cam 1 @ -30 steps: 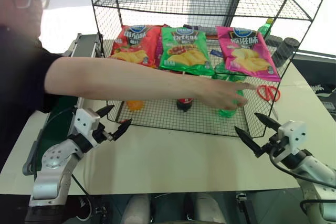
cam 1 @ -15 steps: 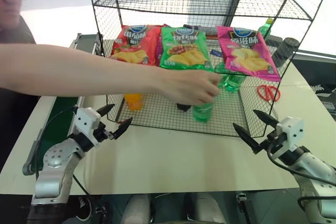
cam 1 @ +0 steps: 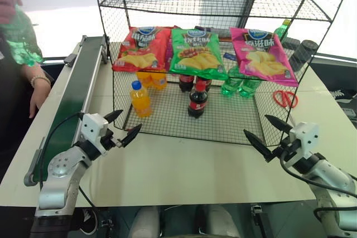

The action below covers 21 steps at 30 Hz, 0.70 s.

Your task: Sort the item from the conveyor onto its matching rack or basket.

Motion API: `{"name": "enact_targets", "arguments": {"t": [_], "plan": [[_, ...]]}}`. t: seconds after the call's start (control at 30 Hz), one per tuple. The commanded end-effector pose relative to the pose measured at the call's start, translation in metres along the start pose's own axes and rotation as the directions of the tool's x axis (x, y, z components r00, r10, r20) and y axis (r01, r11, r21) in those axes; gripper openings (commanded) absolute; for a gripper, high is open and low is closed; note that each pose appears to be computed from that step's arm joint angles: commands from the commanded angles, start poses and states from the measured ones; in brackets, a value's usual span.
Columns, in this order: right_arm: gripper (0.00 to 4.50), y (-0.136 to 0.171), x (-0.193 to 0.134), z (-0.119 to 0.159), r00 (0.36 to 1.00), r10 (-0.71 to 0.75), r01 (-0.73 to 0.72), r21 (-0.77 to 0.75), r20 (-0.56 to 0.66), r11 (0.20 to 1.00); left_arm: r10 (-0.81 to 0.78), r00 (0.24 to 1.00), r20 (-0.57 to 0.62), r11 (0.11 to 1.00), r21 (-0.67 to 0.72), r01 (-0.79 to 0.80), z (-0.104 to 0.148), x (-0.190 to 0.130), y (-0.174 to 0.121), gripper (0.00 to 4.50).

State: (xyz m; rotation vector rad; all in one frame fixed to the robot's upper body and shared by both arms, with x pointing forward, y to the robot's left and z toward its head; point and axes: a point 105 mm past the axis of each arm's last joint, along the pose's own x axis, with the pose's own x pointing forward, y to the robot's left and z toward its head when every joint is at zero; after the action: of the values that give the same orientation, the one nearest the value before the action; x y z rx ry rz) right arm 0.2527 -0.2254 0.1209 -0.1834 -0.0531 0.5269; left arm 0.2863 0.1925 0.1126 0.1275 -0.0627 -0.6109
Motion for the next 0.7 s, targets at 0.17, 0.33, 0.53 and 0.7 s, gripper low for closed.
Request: {"name": "enact_targets", "arguments": {"t": [0.17, 0.33, 0.53, 0.7], "plan": [[4.49, 0.005, 0.008, 0.02, 0.998, 0.037, -0.035, -0.038, 0.058, 0.999, 0.064, 0.996, 0.059, 0.998, -0.005, -0.064, 0.019, -0.004, 0.013, 4.5], [4.49, 0.012, 0.018, 0.024, 0.993, 0.087, -0.085, -0.034, 0.076, 0.996, 0.192, 0.98, 0.043, 0.981, -0.041, -0.19, 0.018, -0.022, 0.035, 4.5], [4.49, 0.029, 0.032, 0.027, 0.982, 0.159, -0.158, -0.013, 0.103, 0.987, 0.327, 0.944, -0.042, 0.939, -0.1, -0.33, 0.01, -0.046, 0.06, 4.5], [4.49, 0.045, 0.046, 0.027, 0.969, 0.216, -0.219, 0.012, 0.122, 0.976, 0.534, 0.846, 0.018, 0.836, -0.159, -0.525, 0.017, -0.073, 0.09, 4.5]]}}
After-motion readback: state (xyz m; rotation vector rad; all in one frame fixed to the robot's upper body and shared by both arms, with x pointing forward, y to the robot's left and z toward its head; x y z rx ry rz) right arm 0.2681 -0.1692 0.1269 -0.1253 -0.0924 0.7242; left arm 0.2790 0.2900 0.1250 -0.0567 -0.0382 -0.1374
